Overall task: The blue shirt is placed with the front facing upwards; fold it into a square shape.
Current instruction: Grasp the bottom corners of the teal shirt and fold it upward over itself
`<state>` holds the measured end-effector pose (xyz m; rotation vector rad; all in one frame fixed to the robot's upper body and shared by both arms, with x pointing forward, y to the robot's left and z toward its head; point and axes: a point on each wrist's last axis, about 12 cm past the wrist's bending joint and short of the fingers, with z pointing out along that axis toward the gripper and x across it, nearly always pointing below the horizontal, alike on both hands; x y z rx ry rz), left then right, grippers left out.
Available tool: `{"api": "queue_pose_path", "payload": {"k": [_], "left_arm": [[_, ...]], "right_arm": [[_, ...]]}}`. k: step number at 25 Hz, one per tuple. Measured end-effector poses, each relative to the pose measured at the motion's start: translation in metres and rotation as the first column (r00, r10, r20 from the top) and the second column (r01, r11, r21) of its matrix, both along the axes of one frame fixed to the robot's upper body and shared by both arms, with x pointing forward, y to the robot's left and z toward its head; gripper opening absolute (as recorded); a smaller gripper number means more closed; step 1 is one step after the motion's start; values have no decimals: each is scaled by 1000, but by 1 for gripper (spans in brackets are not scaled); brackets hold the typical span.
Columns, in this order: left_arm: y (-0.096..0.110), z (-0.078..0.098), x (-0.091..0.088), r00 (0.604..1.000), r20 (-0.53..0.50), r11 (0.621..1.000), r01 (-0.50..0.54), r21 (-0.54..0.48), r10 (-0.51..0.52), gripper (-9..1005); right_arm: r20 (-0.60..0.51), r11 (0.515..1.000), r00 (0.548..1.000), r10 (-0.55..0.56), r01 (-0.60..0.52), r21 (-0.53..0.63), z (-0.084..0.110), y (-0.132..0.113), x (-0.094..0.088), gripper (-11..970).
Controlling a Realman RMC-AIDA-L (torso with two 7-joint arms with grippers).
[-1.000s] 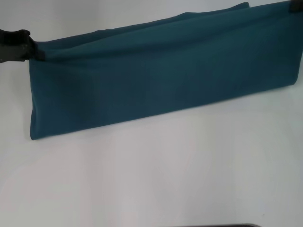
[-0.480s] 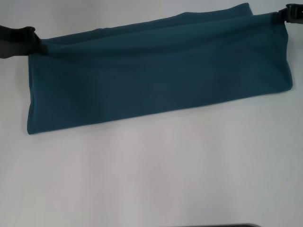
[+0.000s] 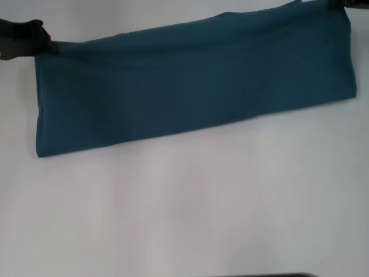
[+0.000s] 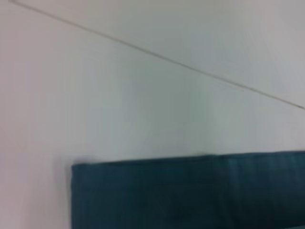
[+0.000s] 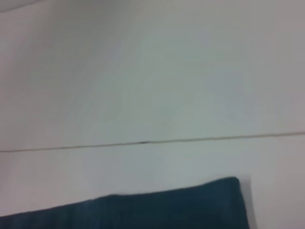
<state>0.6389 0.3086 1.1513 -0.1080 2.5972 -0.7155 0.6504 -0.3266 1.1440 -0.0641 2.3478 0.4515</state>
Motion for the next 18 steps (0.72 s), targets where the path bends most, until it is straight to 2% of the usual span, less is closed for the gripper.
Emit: {"api": "queue_pose_path", "payload": {"k": [9,18], "left_arm": [[-5,10,8,1000,24,1000,3,8,-3,74],[-5,11,13,999,42,1000,-7,28,6,84]], "right_arm": [[54,999,999,6,-3,-46,12,19,19,122],[54,987,998,-10,18,-158,2,25,31,128]]}}
